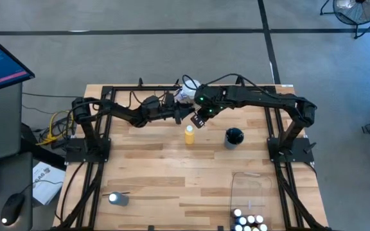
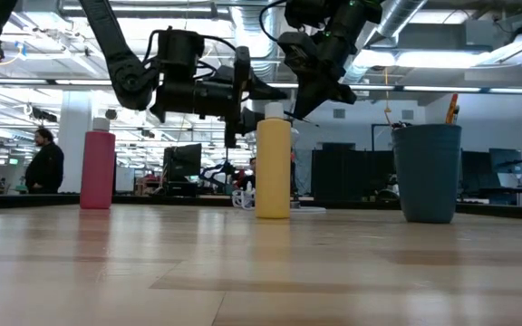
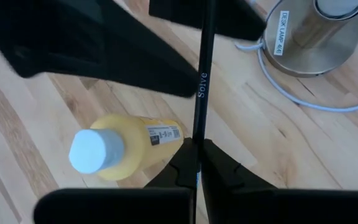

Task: Pick & Place Paint Supplies
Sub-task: Put the right black silver paintbrush into the blue cup

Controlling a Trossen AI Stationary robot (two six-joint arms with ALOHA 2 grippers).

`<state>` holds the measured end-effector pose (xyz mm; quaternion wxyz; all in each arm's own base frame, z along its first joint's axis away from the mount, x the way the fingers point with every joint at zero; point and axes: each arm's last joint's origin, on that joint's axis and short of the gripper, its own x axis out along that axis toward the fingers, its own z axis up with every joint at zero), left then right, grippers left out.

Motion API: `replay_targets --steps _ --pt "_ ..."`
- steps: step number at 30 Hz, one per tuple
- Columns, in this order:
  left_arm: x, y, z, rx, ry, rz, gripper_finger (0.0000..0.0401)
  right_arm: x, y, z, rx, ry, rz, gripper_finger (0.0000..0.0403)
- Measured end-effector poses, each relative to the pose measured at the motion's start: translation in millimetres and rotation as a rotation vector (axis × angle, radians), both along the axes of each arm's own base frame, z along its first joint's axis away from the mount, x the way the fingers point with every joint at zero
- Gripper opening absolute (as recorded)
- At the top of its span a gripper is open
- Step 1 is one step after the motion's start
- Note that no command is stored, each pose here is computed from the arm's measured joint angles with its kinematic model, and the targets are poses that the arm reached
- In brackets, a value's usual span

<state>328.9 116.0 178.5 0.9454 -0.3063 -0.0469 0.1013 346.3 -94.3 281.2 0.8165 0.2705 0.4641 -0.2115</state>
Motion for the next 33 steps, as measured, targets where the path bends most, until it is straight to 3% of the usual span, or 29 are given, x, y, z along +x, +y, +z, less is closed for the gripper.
replay_targets --steps 4,8,11,24,33 --pt "0.7 -2.0 -6.0 -0.026 0.057 0.001 0.0161 0.2 -0.1 0.1 -0.001 -0.003 0.0 0.0" --pt "0.1 -0.7 -7.2 -0.03 0.069 -0.016 0.0037 1.2 -0.6 0.6 -0.005 -0.015 -0.001 0.0002" --pt "0.0 -0.7 -7.2 -0.02 0.074 -0.019 0.0007 2.0 -0.6 1.1 -0.007 -0.024 0.0 0.0003" --pt "0.2 -2.4 -8.0 0.002 0.085 -0.066 0.0 1.5 -0.4 0.8 -0.015 -0.015 0.02 0.0001" --pt "1.4 -12.0 -2.5 0.1 0.095 -0.118 0.0 2.4 -1.9 1.5 -0.065 -0.018 0.028 0.0"
